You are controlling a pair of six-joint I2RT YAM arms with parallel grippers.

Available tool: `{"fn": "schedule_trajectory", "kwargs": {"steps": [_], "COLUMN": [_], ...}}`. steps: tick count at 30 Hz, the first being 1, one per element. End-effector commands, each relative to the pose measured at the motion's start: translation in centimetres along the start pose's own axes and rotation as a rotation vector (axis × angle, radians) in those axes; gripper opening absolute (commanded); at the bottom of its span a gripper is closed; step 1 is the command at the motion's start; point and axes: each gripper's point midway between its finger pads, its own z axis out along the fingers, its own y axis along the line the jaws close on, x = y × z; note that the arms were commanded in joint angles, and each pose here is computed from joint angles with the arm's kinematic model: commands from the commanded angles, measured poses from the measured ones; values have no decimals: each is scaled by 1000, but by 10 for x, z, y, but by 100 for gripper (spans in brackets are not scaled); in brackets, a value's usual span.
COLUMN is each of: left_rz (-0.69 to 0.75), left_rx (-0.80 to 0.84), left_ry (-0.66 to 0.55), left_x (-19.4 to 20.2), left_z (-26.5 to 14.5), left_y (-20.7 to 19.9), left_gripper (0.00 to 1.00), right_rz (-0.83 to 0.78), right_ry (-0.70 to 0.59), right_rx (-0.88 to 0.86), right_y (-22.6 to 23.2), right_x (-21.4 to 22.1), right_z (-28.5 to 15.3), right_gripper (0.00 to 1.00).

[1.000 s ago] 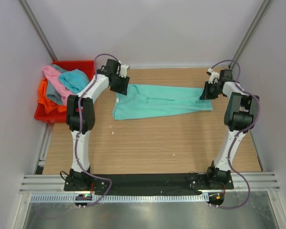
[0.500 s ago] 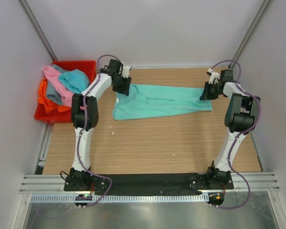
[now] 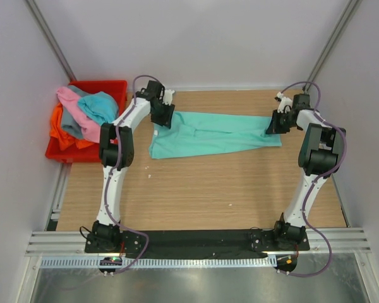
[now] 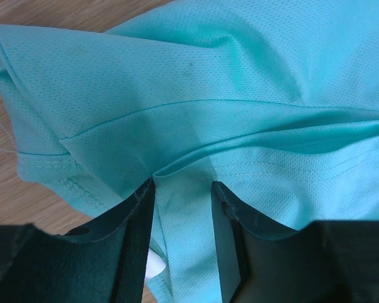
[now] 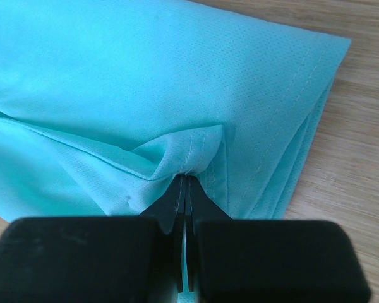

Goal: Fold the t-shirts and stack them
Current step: Fold the tshirt

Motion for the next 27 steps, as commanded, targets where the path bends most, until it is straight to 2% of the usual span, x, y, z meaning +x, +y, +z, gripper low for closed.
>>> {"fn": "schedule_trajectory", "kwargs": {"steps": [1,3,7,9,12,17,20,21,22,27], "left_rz": [5,8,11,10,14,13,44,68,71,106], "left_rx": [2,8,15,15,11,6,-6,-15,-19,-34], "left_ry": [-31,-35,-38,-38,-47,-85,-173,-229,-218,-315], "left_x": [-13,-14,-14,-14,-15,-19,-29,-38,-27,-28], "left_z": [-10,-11,-12,-13,-17,-43,-79,-106,-108,-156], "left_y": [0,-2,-4,-3,-3,-6,-12,-17,-18,-29], "left_gripper": [42,36,18,13,0,0,0,0,0,0], "right_rz": [-26,-25,-22,-22,-22,-46,-76,-85,-95,-117], "right_ry": [-62,-60,-60,-62,-65,-108,-132,-145,-153,-191], "right_rx": [-11,-11,-11,-12,-11,-10,-2,2,6,11], "right_y": [7,7,7,7,8,18,28,31,33,47], "right_x": [-20,-20,-20,-20,-20,-31,-31,-32,-34,-34], "right_z": [-16,-17,-16,-17,-19,-39,-59,-65,-70,-95], "right_gripper": [1,1,1,1,1,1,2,2,1,1]}}
